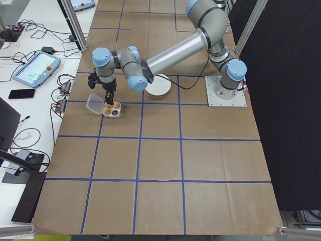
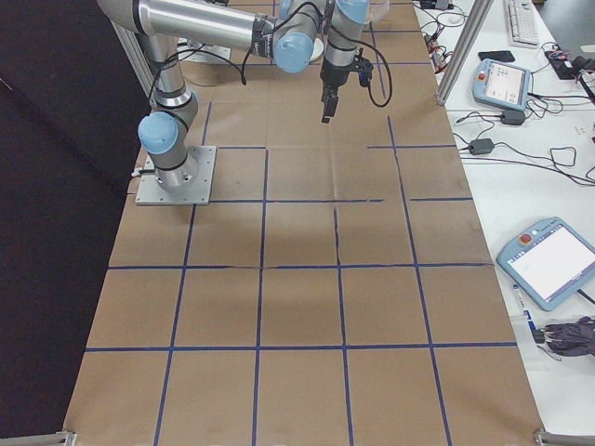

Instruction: Place egg on plate

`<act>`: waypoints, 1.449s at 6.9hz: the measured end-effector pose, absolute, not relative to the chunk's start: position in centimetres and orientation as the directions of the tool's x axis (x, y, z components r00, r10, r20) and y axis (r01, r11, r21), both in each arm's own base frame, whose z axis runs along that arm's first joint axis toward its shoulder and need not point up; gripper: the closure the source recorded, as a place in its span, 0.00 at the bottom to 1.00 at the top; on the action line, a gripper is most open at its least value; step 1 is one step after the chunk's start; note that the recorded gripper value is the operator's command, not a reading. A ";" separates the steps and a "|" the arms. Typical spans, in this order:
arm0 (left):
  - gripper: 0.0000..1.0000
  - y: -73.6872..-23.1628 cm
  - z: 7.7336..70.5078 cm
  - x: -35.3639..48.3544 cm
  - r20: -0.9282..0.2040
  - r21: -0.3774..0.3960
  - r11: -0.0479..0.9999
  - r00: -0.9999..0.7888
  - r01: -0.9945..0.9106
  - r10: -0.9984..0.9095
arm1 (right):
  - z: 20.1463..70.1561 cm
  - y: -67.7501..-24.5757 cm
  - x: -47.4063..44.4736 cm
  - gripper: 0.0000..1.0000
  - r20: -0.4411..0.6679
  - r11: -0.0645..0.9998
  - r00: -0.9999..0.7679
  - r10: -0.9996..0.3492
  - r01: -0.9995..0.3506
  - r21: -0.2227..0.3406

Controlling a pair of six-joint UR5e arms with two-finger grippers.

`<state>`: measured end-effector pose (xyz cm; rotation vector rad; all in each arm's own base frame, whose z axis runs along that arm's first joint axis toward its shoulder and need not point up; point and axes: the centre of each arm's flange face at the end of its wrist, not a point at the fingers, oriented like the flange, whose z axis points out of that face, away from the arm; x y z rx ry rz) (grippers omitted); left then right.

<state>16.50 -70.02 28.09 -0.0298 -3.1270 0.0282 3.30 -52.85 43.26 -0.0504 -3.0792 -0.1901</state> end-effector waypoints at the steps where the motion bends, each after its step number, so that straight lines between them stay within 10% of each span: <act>1: 0.01 -69.8 26.0 16.2 0.019 -0.009 1.000 -1.000 0.021 0.021 | 43.3 -52.8 3.3 0.00 0.058 0.992 -0.998 0.029 0.036 0.122; 7: 0.05 -69.7 19.7 16.1 0.013 -0.012 1.000 -1.000 0.029 0.029 | 43.3 -52.8 3.3 0.00 0.058 0.992 -0.998 0.029 0.036 0.122; 10: 0.28 -69.8 19.8 16.2 0.011 -0.014 0.999 -1.000 0.028 0.028 | 43.3 -52.8 3.3 0.00 0.058 0.992 -0.998 0.029 0.036 0.122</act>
